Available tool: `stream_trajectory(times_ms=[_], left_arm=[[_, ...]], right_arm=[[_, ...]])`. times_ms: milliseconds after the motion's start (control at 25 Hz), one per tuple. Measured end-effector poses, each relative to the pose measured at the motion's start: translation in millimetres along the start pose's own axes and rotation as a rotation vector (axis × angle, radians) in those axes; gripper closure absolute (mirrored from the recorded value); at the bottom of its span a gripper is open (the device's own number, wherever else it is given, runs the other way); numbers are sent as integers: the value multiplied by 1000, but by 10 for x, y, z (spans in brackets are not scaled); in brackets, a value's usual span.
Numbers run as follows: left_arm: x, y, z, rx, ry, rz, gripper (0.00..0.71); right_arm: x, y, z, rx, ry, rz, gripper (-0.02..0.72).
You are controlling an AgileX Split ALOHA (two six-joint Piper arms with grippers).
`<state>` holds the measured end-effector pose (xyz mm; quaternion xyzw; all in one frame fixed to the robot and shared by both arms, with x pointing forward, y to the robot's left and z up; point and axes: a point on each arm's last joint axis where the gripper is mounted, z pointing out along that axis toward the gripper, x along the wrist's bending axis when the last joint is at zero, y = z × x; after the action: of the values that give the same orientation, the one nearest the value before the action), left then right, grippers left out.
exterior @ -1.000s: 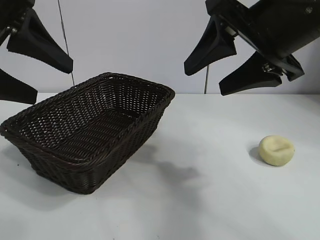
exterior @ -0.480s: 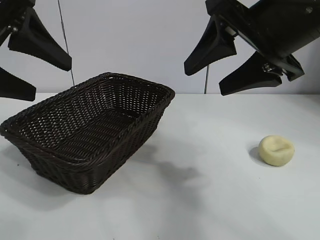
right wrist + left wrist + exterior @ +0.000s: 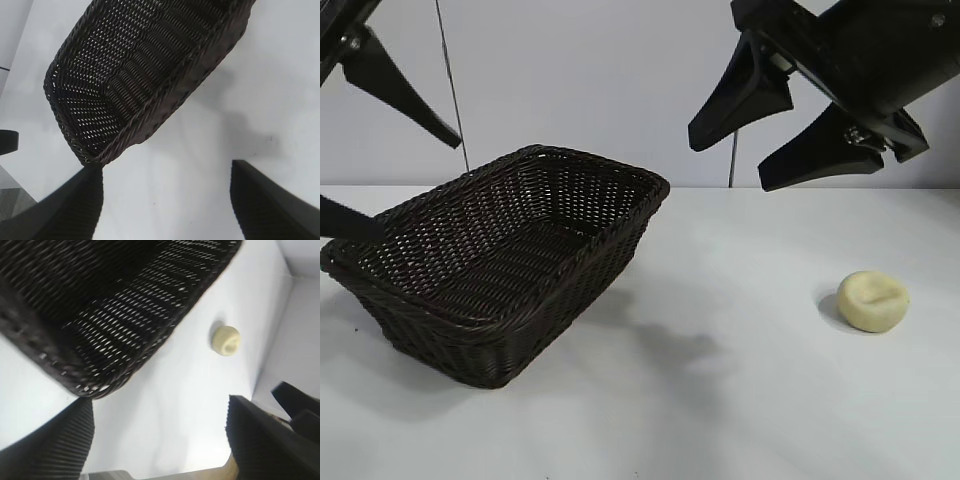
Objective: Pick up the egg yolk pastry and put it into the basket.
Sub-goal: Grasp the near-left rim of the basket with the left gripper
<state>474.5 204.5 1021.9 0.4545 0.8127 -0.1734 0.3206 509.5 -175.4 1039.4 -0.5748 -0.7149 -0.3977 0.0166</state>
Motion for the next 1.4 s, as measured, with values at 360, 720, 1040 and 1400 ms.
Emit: stream_trajectory(times_ms=[360,720,1040,1400], left_arm=[[129,54,109,-102,179,-159,175],[293,211,541,-123,257,-232,175],[486,317,862,-130,321,-263,175],[507,347,906,-149,317,-264,455]], right_arm=[[0,0,0,0,0,-1,187],[0,0,0,0,0,-1,187],[-3,-2,0,2,-4,-6,187],[-4,-2,0,2,-4,-7,187]])
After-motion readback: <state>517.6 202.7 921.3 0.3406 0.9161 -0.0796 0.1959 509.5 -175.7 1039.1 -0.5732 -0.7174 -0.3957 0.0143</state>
